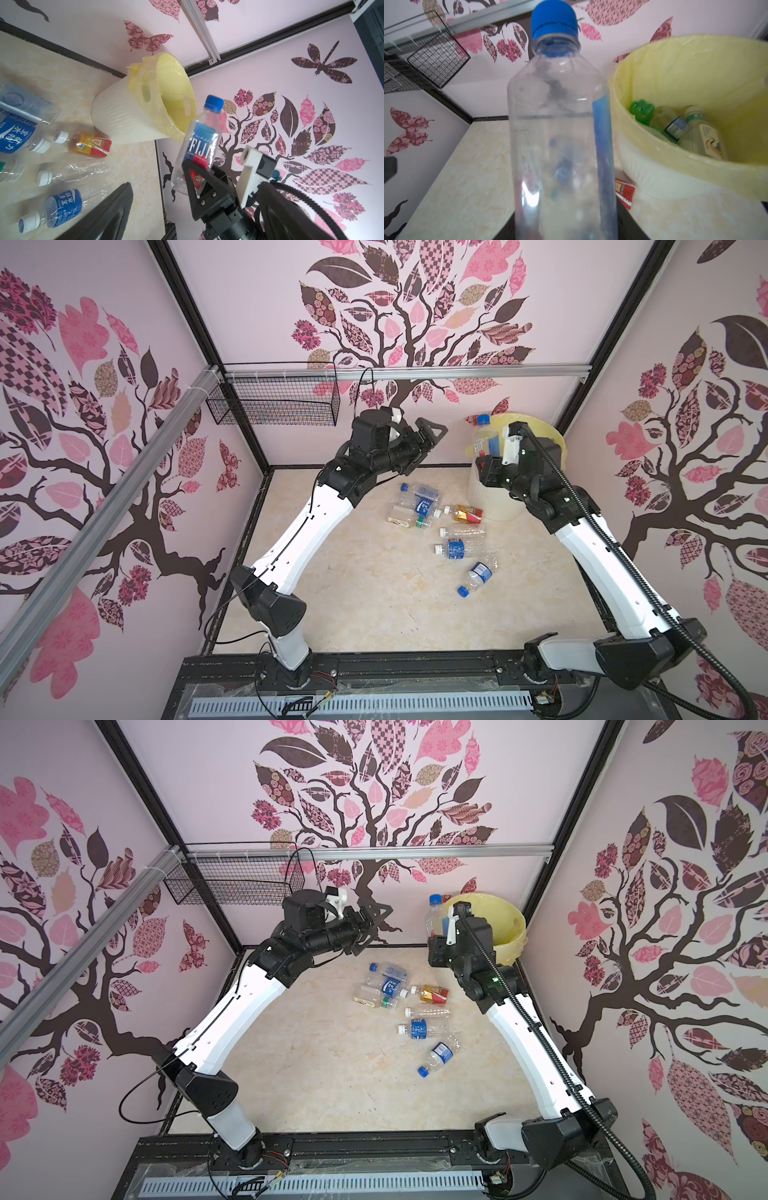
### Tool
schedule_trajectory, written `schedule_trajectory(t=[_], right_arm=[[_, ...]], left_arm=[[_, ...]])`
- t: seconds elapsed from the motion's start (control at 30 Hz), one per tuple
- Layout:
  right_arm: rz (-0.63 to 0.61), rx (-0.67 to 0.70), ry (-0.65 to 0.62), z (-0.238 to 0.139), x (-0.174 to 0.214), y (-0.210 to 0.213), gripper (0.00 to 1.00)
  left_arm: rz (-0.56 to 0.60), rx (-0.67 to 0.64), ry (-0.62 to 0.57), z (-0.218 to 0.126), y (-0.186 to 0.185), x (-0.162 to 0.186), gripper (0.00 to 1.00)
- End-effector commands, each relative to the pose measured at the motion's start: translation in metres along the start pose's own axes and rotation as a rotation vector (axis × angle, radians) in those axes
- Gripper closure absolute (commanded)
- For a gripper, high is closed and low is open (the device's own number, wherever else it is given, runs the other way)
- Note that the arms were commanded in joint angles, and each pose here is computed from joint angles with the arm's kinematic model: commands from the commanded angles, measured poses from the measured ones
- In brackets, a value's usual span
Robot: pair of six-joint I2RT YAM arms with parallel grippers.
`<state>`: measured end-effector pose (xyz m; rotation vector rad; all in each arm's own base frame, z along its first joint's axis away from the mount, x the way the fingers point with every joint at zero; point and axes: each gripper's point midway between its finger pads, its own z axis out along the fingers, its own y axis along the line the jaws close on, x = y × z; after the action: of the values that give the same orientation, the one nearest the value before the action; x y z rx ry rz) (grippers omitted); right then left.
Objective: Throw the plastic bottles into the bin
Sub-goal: 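Carry the Fiji bottle up over the bin with the right gripper, then open the right gripper to drop the Fiji bottle into the bin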
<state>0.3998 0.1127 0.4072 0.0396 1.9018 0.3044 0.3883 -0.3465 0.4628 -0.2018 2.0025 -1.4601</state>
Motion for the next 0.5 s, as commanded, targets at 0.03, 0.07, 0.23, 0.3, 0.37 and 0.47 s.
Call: schedule_trajectory(t=[0.03, 0.07, 0.23, 0.3, 0.37, 0.47], right_arm=[[0.036, 0.119, -0.139, 0.000, -0.050, -0.033, 0.53], [0.046, 0.139, -0.165, -0.001, -0.061, -0.038, 0.53], [0.012, 0.212, -0.292, -0.016, -0.113, -0.045, 0.52], [0.017, 0.209, -0.353, -0.026, -0.134, -0.044, 0.52], [0.013, 0.199, -0.413, -0.035, -0.154, -0.039, 0.51], [-0.002, 0.213, -0.455, -0.038, -0.169, -0.039, 0.49]], left_arm=[[0.070, -0.017, 0.037, 0.011, -0.007, 0.012, 0.03], [0.071, -0.012, 0.043, 0.014, -0.009, 0.014, 0.03], [0.094, 0.027, 0.061, 0.022, -0.025, 0.021, 0.03], [0.104, 0.044, 0.063, 0.023, -0.031, 0.021, 0.03], [0.111, 0.052, 0.061, 0.023, -0.034, 0.021, 0.03], [0.122, 0.048, 0.064, 0.022, -0.033, 0.022, 0.03]])
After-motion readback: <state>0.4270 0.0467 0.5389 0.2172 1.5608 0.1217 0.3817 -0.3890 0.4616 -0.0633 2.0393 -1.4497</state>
